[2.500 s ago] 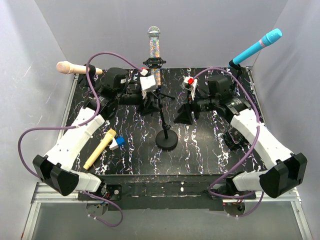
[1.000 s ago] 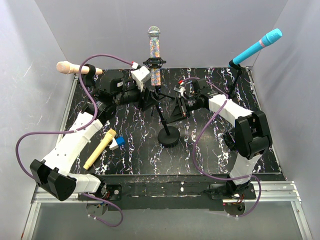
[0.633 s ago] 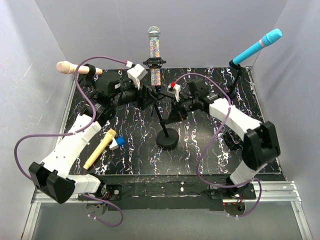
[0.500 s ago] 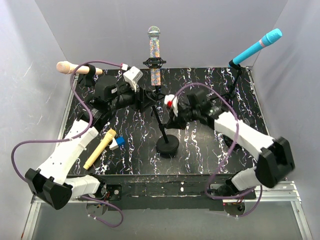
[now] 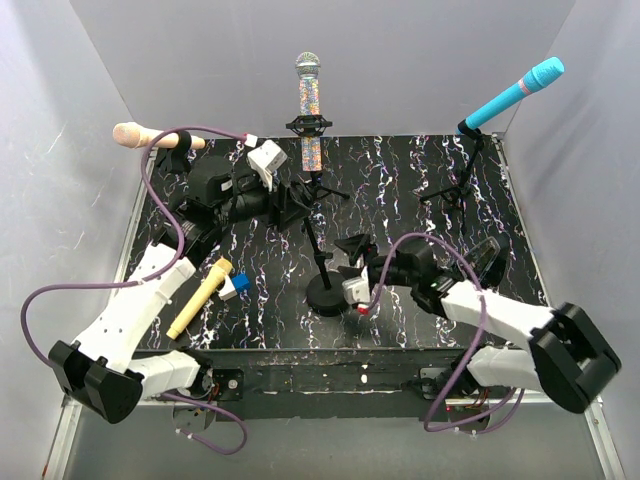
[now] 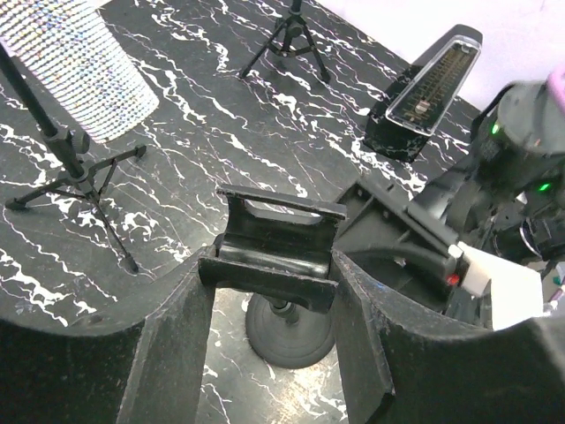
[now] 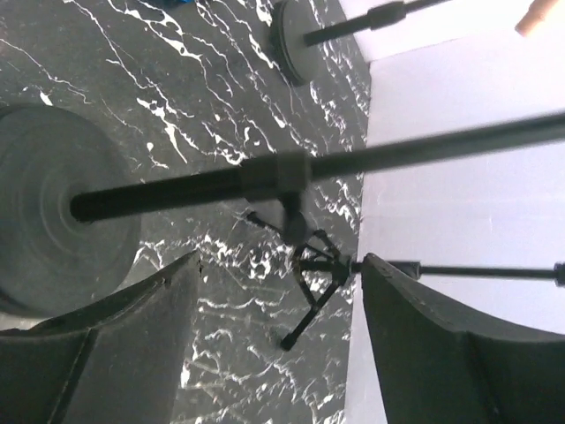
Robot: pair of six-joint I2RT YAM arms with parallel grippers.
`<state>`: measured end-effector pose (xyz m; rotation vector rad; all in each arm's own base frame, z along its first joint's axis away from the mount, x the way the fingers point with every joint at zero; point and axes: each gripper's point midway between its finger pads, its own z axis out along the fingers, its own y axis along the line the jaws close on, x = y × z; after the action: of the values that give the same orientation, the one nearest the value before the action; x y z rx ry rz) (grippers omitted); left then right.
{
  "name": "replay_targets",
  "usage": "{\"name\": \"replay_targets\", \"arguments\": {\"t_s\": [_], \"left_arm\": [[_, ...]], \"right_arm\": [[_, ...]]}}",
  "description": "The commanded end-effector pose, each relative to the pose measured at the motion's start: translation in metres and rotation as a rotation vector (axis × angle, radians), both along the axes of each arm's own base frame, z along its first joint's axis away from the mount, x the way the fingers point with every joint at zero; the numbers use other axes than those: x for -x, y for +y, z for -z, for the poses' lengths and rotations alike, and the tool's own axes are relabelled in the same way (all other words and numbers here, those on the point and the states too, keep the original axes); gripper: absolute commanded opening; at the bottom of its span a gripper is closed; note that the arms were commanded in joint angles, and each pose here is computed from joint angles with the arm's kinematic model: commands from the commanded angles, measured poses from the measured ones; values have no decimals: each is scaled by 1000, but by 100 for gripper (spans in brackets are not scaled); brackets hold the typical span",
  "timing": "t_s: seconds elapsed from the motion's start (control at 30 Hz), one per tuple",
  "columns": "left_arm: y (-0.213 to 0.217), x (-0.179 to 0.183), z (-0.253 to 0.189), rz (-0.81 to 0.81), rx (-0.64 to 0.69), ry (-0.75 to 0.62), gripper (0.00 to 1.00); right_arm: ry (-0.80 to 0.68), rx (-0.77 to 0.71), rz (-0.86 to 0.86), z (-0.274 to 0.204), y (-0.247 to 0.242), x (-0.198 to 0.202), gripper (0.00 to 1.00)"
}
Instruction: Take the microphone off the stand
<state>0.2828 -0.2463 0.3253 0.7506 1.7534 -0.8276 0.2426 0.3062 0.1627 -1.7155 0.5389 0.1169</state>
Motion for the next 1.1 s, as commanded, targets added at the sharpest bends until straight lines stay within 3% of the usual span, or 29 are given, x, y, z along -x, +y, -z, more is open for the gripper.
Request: {"name": "replay_targets", "arguments": {"t_s": [0.0,0.23,0.37,0.47,0.6,0.8,1.07], "left_arm": [[-3,7,-16,61,-5,-43,8],[-4,21,-10,126,-4,-66,8],[-2,26,-3,146,-16,-94,12],[-2,25,-2,149,-13,-100,12],[-1,25,-5,147,-18,-113,12],[0,29,-3,164,-29,-102,12],[1,27,-8,167,-50,-130,11]], "right_arm": [[300,50,123,-32,-29,10,82],[1235,15,509,-45,-48,33,77],[1610,72,455,-55,-28,52,75],[1759,53,456,-51,-19,45,73],[1915,89,470,-41,-10,32,59],[2110,146,375,-37,0,30,59],[2209,164,346,-27,9,22,56]]}}
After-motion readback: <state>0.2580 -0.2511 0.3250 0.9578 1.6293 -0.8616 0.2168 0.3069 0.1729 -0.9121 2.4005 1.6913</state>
